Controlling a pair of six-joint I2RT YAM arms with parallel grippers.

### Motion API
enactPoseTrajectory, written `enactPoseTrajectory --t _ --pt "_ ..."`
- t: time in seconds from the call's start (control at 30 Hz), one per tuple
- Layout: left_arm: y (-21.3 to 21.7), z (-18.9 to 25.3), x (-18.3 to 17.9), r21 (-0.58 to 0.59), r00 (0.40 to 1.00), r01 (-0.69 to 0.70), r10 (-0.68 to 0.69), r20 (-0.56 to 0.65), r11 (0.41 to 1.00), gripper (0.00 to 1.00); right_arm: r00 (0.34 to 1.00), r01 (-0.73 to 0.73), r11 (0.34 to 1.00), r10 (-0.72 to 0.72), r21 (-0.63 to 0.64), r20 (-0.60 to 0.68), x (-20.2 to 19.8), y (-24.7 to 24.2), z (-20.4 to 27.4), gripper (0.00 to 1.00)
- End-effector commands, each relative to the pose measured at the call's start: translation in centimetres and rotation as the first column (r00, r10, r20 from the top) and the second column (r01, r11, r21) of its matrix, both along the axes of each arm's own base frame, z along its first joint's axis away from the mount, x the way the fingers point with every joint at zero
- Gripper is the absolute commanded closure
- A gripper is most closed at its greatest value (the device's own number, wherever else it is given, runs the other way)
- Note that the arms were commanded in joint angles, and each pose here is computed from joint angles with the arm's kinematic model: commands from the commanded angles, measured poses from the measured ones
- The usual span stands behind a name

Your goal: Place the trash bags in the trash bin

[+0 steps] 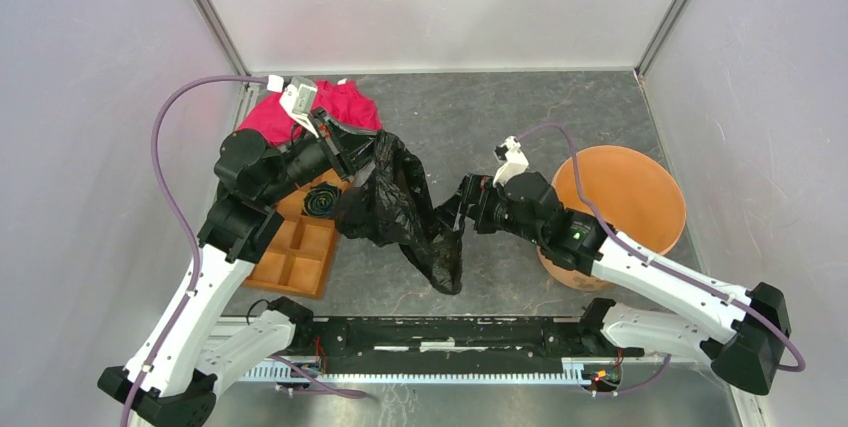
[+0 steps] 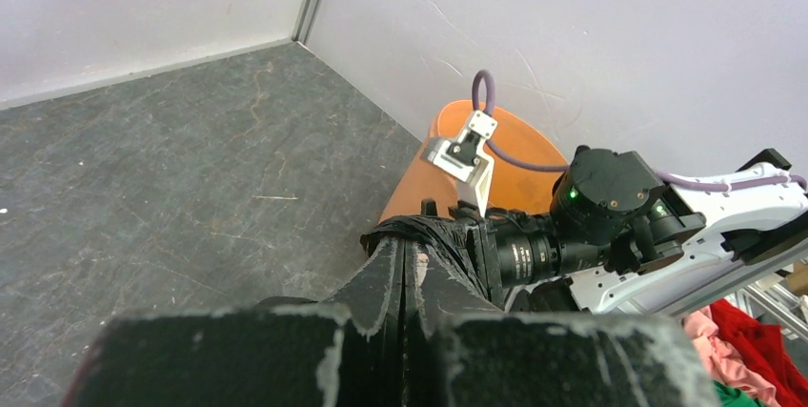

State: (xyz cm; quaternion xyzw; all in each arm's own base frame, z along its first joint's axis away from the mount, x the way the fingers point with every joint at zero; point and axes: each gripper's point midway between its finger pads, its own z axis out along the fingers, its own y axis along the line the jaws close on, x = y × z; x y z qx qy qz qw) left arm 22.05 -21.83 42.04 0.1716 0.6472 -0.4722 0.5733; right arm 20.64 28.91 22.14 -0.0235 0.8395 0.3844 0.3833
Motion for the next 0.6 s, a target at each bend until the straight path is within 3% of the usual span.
enactPoseTrajectory --t 0.0,0.27,0.43,0.57 --pt "0.4 0.6 0.6 0.022 0.996 -0.034 0.032 0.082 0.999 0.98 0.996 0.036 0.976 -0.018 0.215 -0.084 -0.9 1.1 1.2 0.02" --pt "0.2 -0.1 0.4 0.019 0.998 -0.02 0.019 0.061 1.0 0.98 0.99 0.049 0.943 -0.002 0.33 -0.142 -0.9 2.7 1.1 0.04" --pt "0.8 -0.4 0.3 0.029 0.997 -0.048 0.046 0.065 0.998 0.98 0.989 0.038 0.94 0.013 0.339 -0.145 -1.1 3.4 1.0 0.03" --pt "1.0 -0.3 0.6 0.032 0.995 -0.069 0.067 0.072 0.997 0.98 0.99 -0.046 0.937 0.088 0.345 -0.109 -2.3 4.6 1.1 0.02"
